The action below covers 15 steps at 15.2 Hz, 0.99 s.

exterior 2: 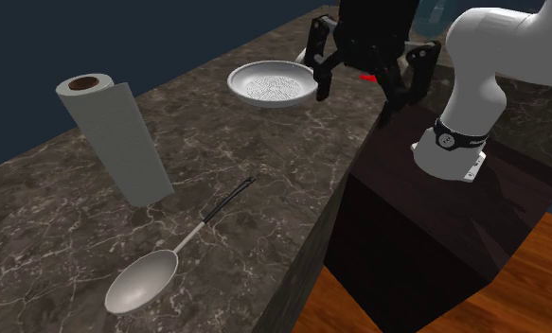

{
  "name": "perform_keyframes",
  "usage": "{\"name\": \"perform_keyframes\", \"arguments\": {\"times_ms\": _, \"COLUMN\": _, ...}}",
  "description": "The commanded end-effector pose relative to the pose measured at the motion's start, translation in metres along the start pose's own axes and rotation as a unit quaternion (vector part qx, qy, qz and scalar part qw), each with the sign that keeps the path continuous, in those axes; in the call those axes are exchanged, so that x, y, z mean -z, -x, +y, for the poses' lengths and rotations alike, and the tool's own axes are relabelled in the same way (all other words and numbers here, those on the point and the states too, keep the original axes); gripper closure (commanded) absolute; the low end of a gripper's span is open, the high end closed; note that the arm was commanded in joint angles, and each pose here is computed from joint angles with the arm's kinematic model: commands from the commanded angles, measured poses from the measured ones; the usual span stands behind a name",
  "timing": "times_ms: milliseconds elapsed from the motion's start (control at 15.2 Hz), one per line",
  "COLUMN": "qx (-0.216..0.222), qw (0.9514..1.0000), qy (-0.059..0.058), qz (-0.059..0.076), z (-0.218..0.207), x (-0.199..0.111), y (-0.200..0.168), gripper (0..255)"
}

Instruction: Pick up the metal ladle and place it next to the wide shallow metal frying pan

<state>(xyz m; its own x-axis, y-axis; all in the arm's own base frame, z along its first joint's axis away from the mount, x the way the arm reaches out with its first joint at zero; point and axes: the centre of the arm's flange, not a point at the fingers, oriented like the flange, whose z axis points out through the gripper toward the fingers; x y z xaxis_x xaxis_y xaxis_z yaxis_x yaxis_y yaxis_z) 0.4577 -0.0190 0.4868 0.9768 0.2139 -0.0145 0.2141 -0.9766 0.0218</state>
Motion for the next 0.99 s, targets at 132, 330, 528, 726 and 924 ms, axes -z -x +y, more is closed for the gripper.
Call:
{"name": "perform_keyframes", "arguments": {"times_ms": 132, "qx": 0.019, "qw": 0.9998, "qy": 0.009, "qz": 0.006, "z": 0.018, "x": -0.023, "y": -0.037, "gripper": 0}}
{"name": "perform_keyframes", "arguments": {"times_ms": 330, "qx": 0.033, "qw": 0.9993, "qy": 0.015, "qz": 0.009, "z": 0.031, "x": -0.040, "y": -0.068, "gripper": 0}}
{"name": "perform_keyframes", "arguments": {"times_ms": 528, "qx": 0.046, "qw": 0.9986, "qy": 0.021, "qz": 0.013, "z": 0.044, "x": -0.056, "y": -0.100, "gripper": 0}}
{"name": "perform_keyframes", "arguments": {"times_ms": 726, "qx": 0.060, "qw": 0.9977, "qy": 0.027, "qz": 0.017, "z": 0.056, "x": -0.072, "y": -0.132, "gripper": 0}}
{"name": "perform_keyframes", "arguments": {"times_ms": 924, "qx": 0.074, "qw": 0.9965, "qy": 0.033, "qz": 0.021, "z": 0.067, "x": -0.088, "y": -0.164, "gripper": 0}}
